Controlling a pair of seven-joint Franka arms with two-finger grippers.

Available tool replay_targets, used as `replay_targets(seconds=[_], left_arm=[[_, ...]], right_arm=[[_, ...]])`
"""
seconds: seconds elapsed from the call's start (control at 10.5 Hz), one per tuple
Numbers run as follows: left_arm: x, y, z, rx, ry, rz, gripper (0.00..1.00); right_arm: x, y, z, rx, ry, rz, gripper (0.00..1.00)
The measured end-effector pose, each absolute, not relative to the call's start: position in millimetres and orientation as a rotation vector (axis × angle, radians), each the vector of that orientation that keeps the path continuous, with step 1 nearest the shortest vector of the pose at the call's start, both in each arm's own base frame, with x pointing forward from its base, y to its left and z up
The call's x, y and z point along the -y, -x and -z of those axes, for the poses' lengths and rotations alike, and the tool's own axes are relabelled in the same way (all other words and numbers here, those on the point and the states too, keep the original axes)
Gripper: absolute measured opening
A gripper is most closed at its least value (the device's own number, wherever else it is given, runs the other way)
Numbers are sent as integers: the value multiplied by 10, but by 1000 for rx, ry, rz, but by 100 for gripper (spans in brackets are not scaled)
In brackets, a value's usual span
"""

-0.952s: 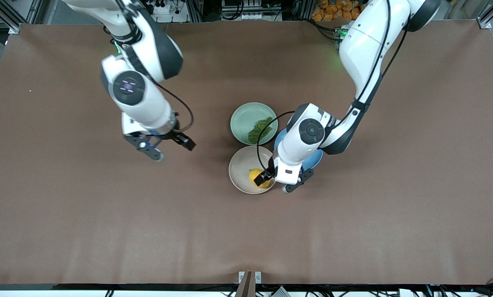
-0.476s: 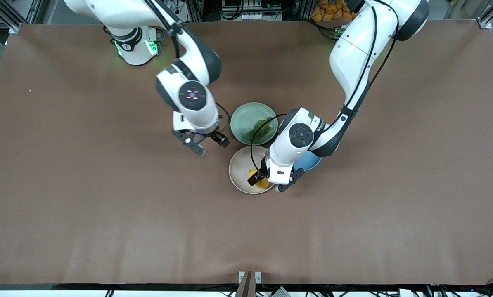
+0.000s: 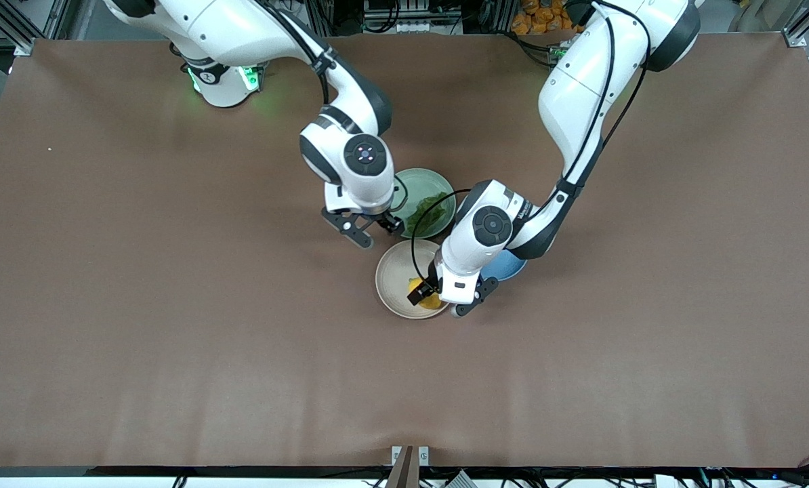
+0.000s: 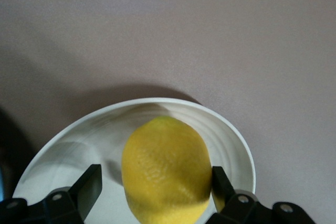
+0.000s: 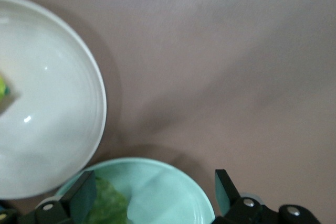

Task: Pick lemon and lettuce from plates
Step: 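Grasp the lemon with the left gripper while the right gripper reaches lettuce, then lift the lemon with the left gripper while the right gripper grasps lettuce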

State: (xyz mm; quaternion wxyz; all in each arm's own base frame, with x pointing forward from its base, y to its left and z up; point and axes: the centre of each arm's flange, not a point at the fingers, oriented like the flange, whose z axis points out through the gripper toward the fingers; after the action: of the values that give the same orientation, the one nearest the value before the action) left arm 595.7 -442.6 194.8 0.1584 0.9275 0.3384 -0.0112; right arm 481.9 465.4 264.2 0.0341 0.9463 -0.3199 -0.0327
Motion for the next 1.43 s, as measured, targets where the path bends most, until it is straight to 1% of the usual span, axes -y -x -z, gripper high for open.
replay_targets(seconds=[0.1, 0.19, 0.29, 0.57, 0.76, 1.14, 1.43], left_arm=[[4424, -5957, -1935, -969, -2653, 33, 87], [4418, -5961, -1925, -970, -2653, 33, 70], [4419, -5971, -1936, -970, -2651, 30, 66], [4403, -6003, -1951, -975, -2645, 22, 66], [4402, -6096, -2126, -991, -2605, 4, 66], [4098, -6374, -2866, -1037, -2564, -35, 66], [3628, -6560, -3378, -1007, -2626, -57, 66]], right_arm=[[-4755, -4718, -2608, 938, -2920, 98, 100], [-4880, -4594, -2557, 881, -2932, 94, 100], [-4971, -4501, -2504, 858, -2935, 96, 100], [-5182, -4332, -2396, 849, -2964, 92, 100], [-5295, -4230, -2329, 858, -2970, 80, 100], [-5472, -4147, -2291, 880, -2989, 98, 100], [-5581, -4113, -2230, 882, -3017, 105, 100]])
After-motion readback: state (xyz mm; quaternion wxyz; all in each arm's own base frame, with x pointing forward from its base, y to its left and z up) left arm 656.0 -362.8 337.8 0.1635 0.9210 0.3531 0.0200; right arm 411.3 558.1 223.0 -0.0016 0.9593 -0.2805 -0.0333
